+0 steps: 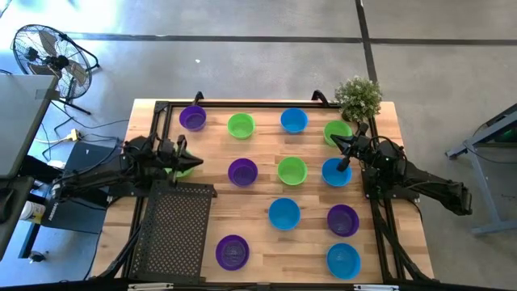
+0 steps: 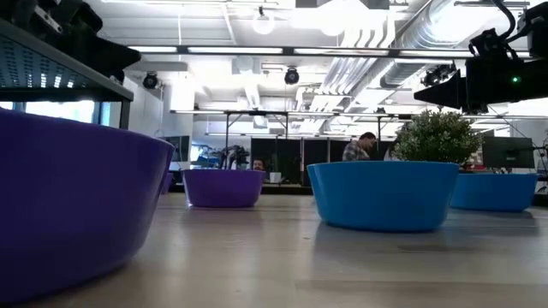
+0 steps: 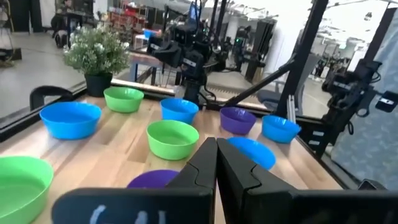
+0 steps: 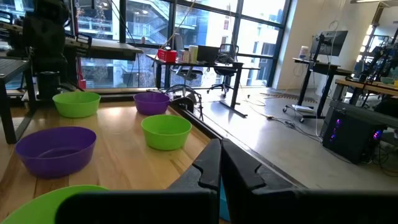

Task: Pick & Place Mini bowls
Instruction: Put the violet bowl on the shelf

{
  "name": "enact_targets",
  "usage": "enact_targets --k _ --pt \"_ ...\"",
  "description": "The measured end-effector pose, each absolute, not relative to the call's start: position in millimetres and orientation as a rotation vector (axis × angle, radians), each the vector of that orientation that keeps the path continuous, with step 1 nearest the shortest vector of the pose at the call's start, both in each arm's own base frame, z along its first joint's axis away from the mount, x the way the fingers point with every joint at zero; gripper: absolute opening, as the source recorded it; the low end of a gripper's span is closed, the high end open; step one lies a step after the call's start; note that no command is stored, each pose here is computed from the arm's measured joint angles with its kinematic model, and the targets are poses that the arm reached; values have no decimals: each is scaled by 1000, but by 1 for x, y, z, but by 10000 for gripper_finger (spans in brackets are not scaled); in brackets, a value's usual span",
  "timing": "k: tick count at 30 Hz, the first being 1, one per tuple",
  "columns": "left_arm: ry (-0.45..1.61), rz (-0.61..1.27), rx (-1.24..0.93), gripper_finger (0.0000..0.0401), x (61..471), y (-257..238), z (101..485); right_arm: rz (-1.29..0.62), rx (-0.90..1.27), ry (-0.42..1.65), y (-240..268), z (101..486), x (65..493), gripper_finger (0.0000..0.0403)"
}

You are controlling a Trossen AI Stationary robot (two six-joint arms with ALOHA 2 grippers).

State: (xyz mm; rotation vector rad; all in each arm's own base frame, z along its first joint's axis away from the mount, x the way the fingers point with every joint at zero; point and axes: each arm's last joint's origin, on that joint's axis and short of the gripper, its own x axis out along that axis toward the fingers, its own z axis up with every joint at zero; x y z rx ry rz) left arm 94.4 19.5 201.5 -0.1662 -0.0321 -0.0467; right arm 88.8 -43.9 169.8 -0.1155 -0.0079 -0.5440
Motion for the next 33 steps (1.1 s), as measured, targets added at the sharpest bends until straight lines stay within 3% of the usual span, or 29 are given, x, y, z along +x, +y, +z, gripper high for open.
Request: enact_targets --k 4,15,24,33 --pt "46 -24 -148 0 100 22 215 -544 -115 -8 -44 170 89 0" --pt "443 256 -194 0 124 37 254 -544 -115 -8 -44 170 89 0" --pt "784 450 -149 0 142 58 259 -544 -115 -8 -44 170 89 0" --pt "980 579 -231 0 158 113 252 -544 -115 -8 -44 170 89 0"
